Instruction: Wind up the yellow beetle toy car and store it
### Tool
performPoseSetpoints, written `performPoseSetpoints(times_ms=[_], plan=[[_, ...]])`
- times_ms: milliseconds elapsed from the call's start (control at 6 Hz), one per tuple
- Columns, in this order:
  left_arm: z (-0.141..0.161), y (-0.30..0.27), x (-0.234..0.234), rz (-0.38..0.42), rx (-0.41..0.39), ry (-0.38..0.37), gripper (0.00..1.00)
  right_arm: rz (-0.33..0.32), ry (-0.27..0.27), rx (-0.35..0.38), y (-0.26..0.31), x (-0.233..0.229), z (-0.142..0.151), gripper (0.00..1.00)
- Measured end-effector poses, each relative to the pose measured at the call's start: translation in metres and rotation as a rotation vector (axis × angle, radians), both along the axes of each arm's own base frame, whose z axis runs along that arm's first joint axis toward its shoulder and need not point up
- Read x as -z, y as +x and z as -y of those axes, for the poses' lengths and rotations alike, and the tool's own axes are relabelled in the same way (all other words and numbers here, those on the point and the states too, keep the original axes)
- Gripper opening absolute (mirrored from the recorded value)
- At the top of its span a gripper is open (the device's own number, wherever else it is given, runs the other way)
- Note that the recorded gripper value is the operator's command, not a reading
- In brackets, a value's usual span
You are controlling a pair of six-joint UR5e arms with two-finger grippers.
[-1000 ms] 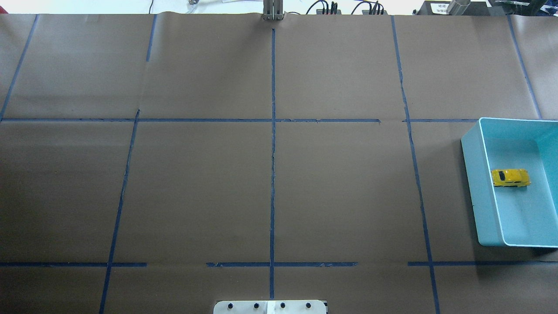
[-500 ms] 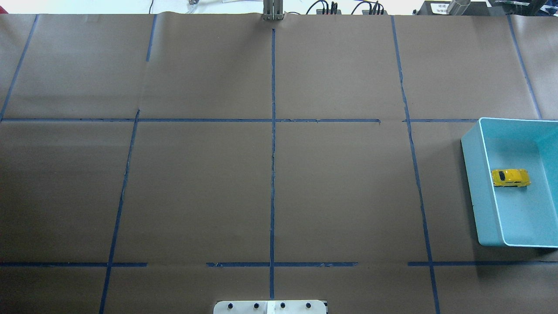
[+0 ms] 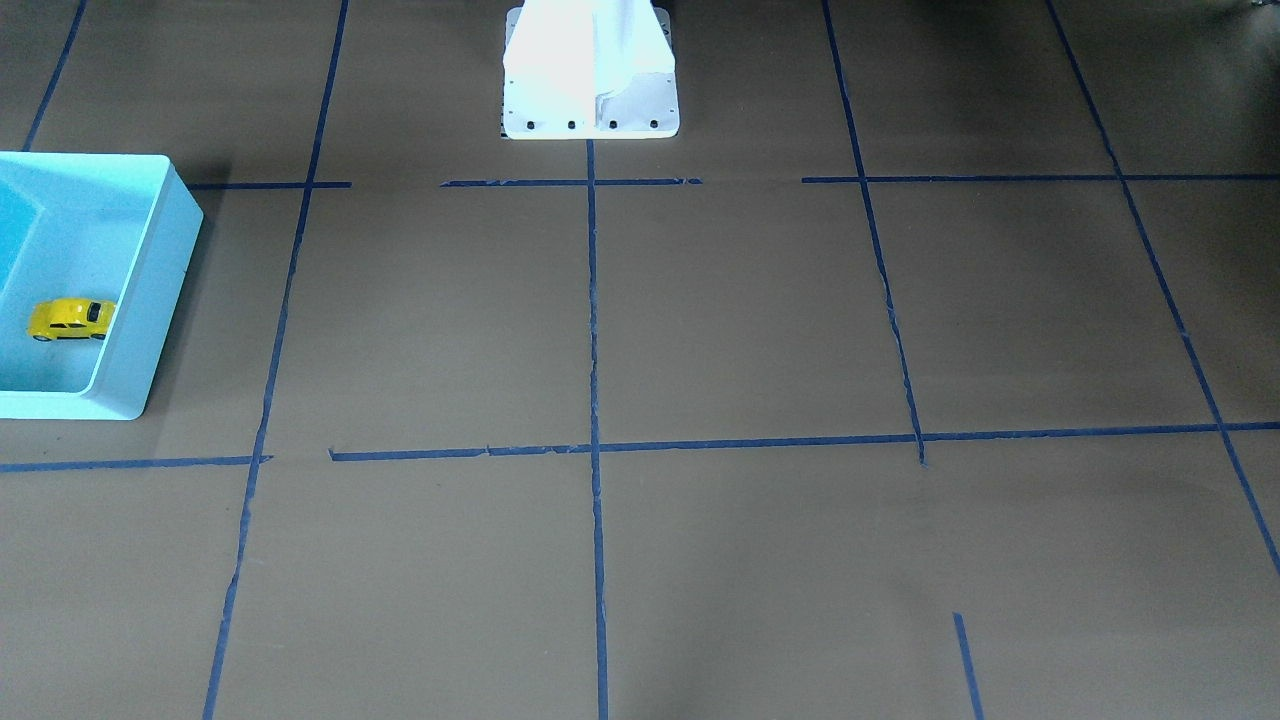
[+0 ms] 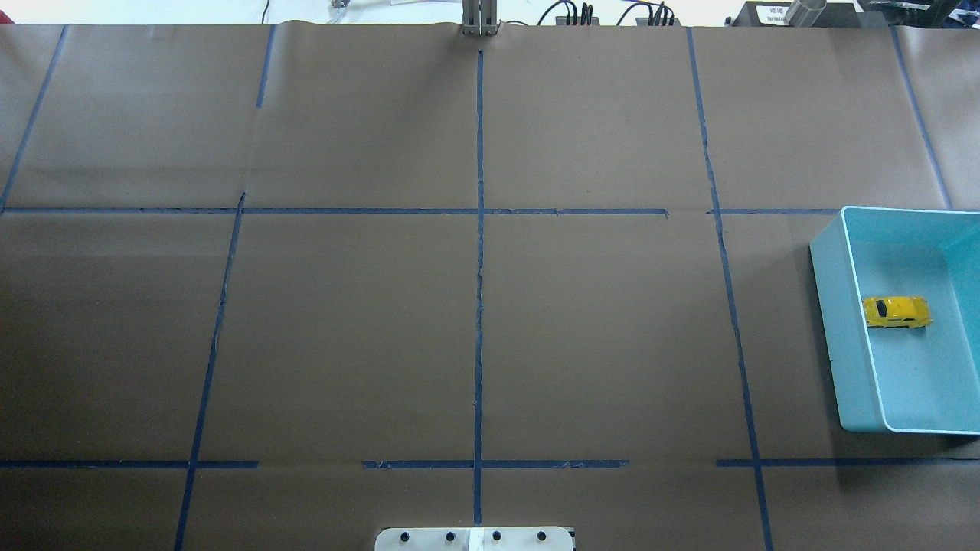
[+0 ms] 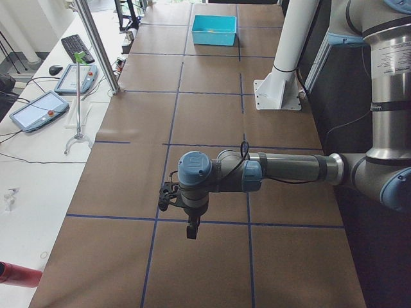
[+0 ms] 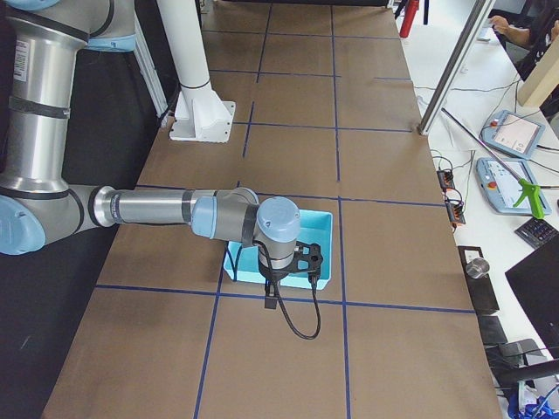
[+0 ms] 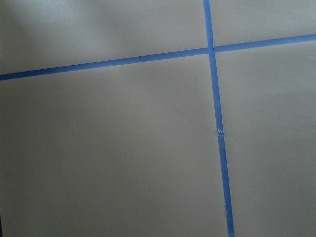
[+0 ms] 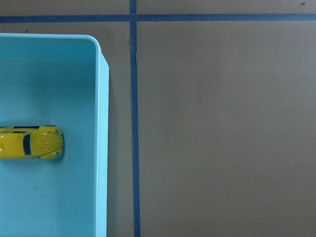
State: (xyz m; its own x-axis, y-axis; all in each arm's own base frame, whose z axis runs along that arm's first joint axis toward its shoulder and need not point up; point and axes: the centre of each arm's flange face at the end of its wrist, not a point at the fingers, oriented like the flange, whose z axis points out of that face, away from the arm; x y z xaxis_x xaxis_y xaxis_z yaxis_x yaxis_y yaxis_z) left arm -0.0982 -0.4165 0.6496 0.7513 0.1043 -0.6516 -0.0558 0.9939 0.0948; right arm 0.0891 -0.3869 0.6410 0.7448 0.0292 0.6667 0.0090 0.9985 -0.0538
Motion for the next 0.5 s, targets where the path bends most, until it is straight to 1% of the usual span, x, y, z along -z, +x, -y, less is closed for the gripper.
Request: performPoseSetpoints(times_ms=[167,500], plan=[[-0.0006,0.0000,-0.0016,0.000,0.000,-0.003,1.00,0.011,0.000,-0.002,-0.0007,0.0017,0.0016,1.00],[-0.0011,0.0001,-0.0033,0.000,0.001,-0.008,1.00,0.049,-0.023,-0.008,-0.0034,-0.0060,-0.0004,1.00]])
